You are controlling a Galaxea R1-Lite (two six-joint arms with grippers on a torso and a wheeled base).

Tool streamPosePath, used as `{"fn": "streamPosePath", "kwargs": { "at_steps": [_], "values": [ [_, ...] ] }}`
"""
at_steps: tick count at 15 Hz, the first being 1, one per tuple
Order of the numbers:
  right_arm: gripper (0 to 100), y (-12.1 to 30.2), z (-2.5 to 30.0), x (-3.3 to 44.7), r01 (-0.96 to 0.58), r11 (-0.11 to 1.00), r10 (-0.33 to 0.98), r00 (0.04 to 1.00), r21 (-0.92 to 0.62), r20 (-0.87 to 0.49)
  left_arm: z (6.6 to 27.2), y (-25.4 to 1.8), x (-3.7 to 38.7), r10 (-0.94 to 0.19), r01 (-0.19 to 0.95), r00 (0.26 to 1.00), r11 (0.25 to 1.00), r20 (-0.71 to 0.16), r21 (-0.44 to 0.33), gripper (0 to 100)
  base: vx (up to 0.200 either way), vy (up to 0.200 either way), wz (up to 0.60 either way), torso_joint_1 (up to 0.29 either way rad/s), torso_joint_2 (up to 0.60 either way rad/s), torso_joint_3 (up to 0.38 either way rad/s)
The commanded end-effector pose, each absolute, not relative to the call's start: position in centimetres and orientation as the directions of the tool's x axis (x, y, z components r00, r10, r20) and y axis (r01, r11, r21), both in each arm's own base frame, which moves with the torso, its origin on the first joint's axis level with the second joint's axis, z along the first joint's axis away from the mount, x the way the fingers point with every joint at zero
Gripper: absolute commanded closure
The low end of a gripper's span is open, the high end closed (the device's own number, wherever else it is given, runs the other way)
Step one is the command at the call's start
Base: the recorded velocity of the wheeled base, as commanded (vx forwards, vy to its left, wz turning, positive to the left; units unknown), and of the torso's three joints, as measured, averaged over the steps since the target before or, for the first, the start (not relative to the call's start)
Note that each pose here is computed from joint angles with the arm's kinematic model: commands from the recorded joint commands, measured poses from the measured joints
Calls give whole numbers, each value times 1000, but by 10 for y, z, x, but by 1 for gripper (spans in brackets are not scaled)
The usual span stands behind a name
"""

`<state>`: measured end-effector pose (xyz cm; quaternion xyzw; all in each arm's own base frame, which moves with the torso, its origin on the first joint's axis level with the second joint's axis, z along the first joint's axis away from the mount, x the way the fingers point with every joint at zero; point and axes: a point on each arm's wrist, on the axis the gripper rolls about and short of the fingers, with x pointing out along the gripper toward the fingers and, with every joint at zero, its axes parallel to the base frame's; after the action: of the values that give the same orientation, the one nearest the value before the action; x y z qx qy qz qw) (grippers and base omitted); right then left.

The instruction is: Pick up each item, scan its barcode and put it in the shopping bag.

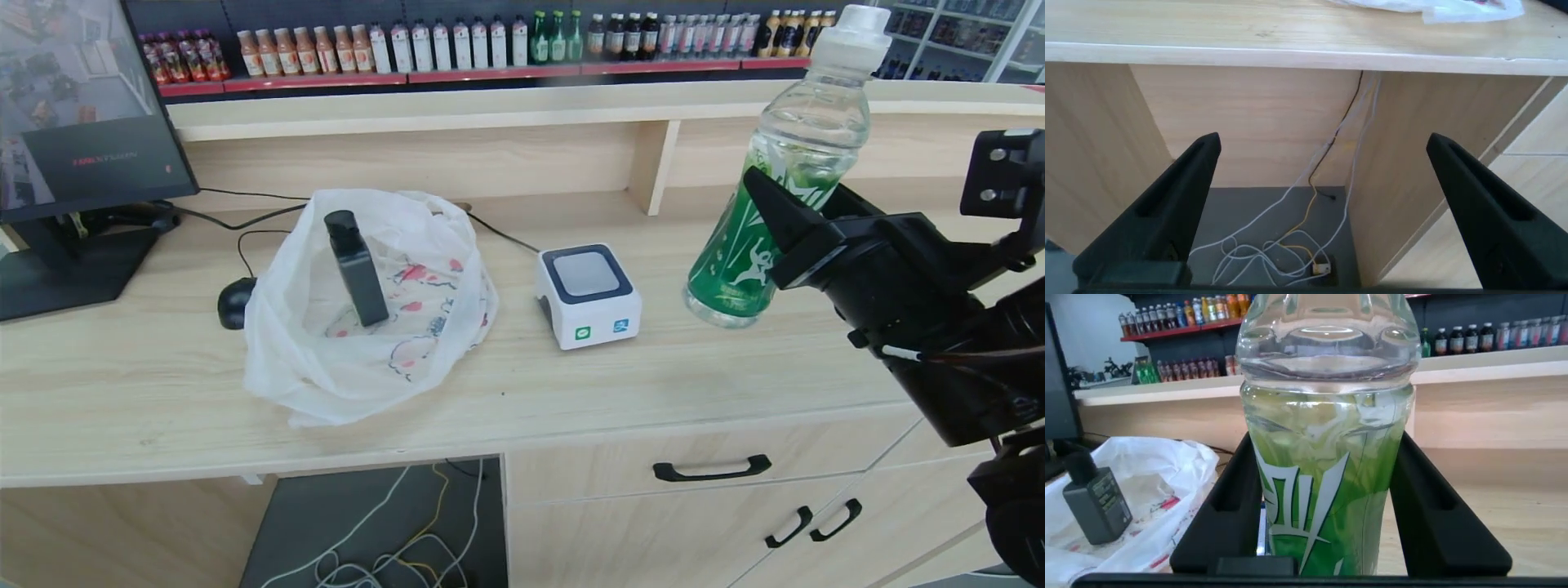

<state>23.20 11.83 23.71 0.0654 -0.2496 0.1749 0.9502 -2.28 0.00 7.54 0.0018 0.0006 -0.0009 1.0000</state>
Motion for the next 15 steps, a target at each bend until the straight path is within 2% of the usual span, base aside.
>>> {"fn": "streamPosePath", "kwargs": {
  "at_steps": [1,10,15],
  "values": [
    [100,116,241,227,-366,930,298,808,37,508,76,0,-23,-2,2,1000,1000,-2,9,0,0,200,0,2,-2,-2],
    [100,119,237,228,-372,928,307,811,34,498,75,0,-23,-2,2,1000,1000,0,8,0,0,0,0,0,0,0],
    [100,137,229,229,-442,894,360,806,72,470,75,0,-23,-2,2,1000,1000,0,8,0,0,0,0,0,0,0]
  ]
}}
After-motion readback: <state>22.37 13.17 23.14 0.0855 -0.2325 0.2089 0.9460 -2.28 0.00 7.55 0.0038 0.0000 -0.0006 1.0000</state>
